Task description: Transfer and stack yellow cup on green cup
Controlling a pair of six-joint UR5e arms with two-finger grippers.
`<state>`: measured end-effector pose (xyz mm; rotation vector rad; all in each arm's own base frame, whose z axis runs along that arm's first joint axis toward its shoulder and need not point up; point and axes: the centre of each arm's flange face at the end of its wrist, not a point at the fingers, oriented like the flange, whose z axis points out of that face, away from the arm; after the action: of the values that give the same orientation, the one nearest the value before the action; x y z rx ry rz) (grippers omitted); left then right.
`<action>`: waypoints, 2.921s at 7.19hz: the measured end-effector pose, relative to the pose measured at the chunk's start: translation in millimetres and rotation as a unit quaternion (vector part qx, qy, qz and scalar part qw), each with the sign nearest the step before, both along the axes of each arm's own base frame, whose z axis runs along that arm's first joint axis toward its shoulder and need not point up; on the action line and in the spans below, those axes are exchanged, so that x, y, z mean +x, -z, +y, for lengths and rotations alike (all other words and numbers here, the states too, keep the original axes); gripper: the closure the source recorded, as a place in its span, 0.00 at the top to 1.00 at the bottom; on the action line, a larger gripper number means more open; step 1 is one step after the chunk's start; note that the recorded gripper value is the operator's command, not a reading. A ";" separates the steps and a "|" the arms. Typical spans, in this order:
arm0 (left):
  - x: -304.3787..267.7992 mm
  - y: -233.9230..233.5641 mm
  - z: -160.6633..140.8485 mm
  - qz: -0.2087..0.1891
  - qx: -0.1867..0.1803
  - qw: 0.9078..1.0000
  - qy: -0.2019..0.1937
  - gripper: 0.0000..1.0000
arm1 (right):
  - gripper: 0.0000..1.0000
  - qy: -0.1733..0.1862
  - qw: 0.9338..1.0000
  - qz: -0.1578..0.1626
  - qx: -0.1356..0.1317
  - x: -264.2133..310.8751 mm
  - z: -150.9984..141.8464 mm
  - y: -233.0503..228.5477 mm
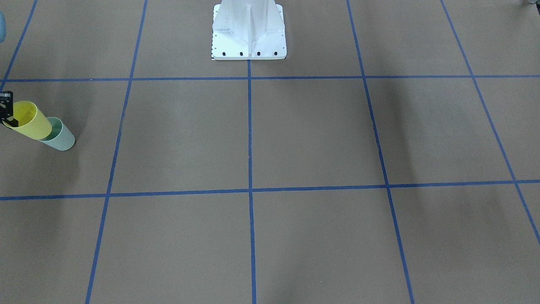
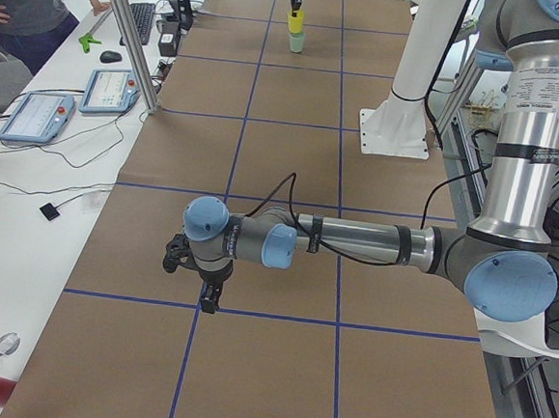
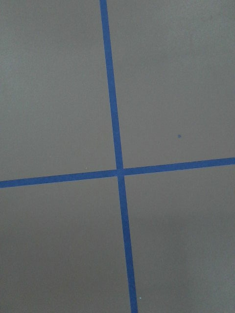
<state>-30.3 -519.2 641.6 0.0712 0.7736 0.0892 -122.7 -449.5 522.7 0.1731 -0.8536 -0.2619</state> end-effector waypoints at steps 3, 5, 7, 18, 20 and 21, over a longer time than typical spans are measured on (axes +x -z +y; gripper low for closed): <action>0.1 1.5 -0.1 0.000 0.001 1.000 0.000 1.00 | 0.00 0.010 1.000 -0.005 -0.004 -7.2 2.7 -0.9; 0.2 2.7 -0.7 0.000 0.003 1.000 0.000 1.00 | 0.00 0.015 1.000 -0.005 -0.004 -11.7 4.0 -1.1; 0.3 5.1 -1.0 0.001 0.005 1.000 0.000 1.00 | 0.61 0.019 1.000 -0.004 -0.004 -14.2 4.5 -3.2; -8.8 2.1 14.7 -0.002 0.010 1.000 -0.008 1.00 | 0.99 -0.021 0.997 0.067 0.013 130.5 -21.7 -43.2; -52.5 3.3 27.0 -0.008 -0.005 1.000 -0.011 1.00 | 1.00 -0.038 0.996 0.079 -0.015 179.9 -10.4 -63.3; -66.3 6.7 34.9 -0.010 -0.012 1.000 -0.009 1.00 | 1.00 -0.046 0.995 0.082 -0.031 192.1 -2.5 -76.5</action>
<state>-96.6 -484.3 634.8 0.0402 0.7549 0.0967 69.4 -452.0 599.3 0.1312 -0.6877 -0.1613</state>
